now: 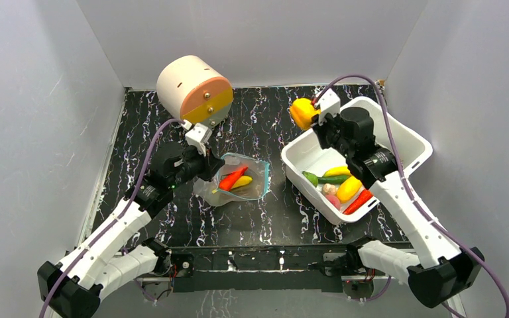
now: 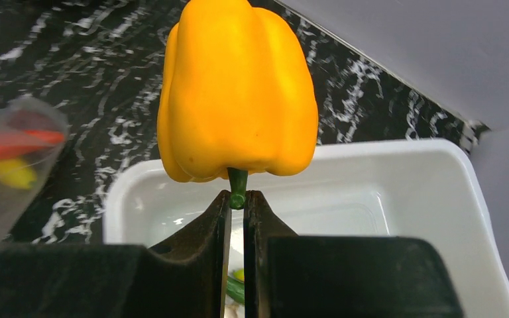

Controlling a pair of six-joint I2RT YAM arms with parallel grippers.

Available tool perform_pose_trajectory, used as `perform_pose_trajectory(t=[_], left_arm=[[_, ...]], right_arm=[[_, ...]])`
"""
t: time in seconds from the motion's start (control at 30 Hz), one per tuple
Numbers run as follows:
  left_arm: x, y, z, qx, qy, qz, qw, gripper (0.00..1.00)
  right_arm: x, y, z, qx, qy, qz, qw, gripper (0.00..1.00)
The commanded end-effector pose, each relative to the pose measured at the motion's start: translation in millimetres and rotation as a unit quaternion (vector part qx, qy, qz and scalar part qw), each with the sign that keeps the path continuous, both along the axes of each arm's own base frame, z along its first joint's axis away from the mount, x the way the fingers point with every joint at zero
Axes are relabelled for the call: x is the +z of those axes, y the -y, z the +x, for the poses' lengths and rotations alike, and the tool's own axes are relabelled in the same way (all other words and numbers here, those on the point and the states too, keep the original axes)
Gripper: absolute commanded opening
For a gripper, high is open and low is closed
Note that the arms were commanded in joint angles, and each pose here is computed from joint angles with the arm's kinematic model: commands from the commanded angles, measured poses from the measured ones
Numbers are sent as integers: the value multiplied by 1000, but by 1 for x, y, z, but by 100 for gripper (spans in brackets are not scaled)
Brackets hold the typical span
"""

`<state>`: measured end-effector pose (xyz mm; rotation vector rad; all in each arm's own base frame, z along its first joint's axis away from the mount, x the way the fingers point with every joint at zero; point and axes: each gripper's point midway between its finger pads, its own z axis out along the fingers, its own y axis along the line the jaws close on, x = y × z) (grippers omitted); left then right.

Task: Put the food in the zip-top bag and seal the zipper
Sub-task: Pick up the fake vegetable from the bin, then place the fake vegetable in the zipper food storage bag.

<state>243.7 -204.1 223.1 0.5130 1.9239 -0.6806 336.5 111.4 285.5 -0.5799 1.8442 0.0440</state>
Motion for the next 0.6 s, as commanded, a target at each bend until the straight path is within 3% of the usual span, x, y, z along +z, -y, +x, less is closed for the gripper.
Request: perform_pose_trajectory(t=[0.0, 0.3, 0.57], left_arm=[[28, 1, 8, 16, 18, -21, 999, 0], [34, 0, 15, 22, 26, -10, 999, 0], [38, 0, 8, 14, 24, -20, 999, 0]], right_arm=[[48, -55, -32, 116, 49, 33, 992, 0], [25, -156, -114, 309, -1, 77, 948, 0], [-3, -192, -146, 358, -40, 65, 931, 0]])
